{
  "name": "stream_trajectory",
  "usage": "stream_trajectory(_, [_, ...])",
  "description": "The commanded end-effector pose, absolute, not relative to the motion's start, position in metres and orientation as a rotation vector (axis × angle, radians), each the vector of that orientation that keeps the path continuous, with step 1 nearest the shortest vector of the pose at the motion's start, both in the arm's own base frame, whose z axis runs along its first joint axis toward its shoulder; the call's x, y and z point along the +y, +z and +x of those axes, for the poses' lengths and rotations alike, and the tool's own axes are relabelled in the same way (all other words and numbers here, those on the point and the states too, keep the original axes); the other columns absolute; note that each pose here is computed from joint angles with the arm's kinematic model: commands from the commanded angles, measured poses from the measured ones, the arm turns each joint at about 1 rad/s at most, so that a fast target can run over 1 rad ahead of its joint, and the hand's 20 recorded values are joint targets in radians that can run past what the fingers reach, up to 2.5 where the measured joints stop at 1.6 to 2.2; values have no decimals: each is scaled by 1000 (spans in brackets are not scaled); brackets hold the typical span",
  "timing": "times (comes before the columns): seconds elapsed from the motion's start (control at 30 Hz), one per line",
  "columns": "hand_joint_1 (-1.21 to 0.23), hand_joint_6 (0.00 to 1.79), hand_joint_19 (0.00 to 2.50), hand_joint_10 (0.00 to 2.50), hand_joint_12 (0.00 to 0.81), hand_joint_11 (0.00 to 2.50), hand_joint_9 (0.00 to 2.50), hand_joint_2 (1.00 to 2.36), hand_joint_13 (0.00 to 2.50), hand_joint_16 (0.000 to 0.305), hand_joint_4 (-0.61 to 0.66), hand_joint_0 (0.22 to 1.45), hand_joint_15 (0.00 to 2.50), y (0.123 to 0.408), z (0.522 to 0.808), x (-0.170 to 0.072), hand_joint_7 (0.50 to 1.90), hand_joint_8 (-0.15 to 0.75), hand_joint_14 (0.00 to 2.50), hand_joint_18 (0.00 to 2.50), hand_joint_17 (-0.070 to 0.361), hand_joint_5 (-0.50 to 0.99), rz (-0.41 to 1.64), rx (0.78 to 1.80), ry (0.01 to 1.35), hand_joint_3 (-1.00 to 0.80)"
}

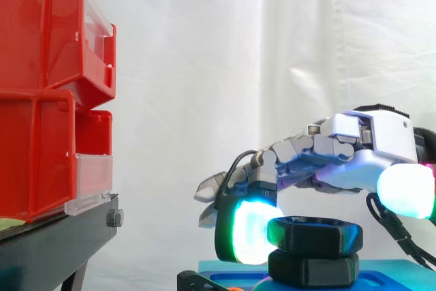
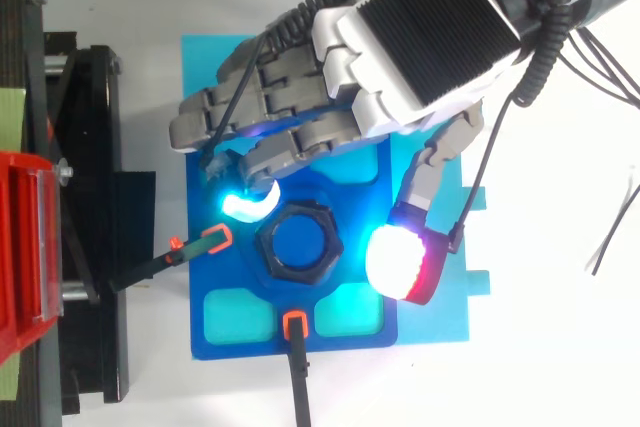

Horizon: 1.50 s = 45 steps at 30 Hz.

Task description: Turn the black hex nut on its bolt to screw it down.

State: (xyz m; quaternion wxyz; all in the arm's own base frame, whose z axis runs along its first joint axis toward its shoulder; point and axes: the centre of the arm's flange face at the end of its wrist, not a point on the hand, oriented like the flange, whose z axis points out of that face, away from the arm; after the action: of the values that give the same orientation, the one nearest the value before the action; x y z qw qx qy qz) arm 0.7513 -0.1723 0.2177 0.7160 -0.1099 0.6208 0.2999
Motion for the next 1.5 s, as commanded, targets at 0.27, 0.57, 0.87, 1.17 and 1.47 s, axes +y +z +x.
stream_trajectory(0.27, [-201,502,329,2,466,116,286,1000,516,74,294,349,147,224,758,-163,802,360,4,661,166,-192,-257,1327,675,-500])
stream_trajectory(0.57, [-204,502,332,2,460,107,288,1000,519,72,292,356,145,224,759,-160,803,354,4,661,163,-190,-263,1318,674,-500])
stream_trajectory(0.87, [-201,502,340,2,455,124,299,1000,521,71,297,363,153,216,760,-148,828,354,4,662,160,-186,-254,1349,685,-500])
stream_trajectory(1.17, [-203,502,333,2,451,139,308,1000,524,70,322,368,156,206,764,-140,905,355,4,663,158,-173,-246,1351,692,-500])
stream_trajectory(1.47, [-208,584,332,4,451,197,335,1000,542,69,351,374,152,205,763,-142,961,363,4,688,155,-174,-239,1358,693,-500])
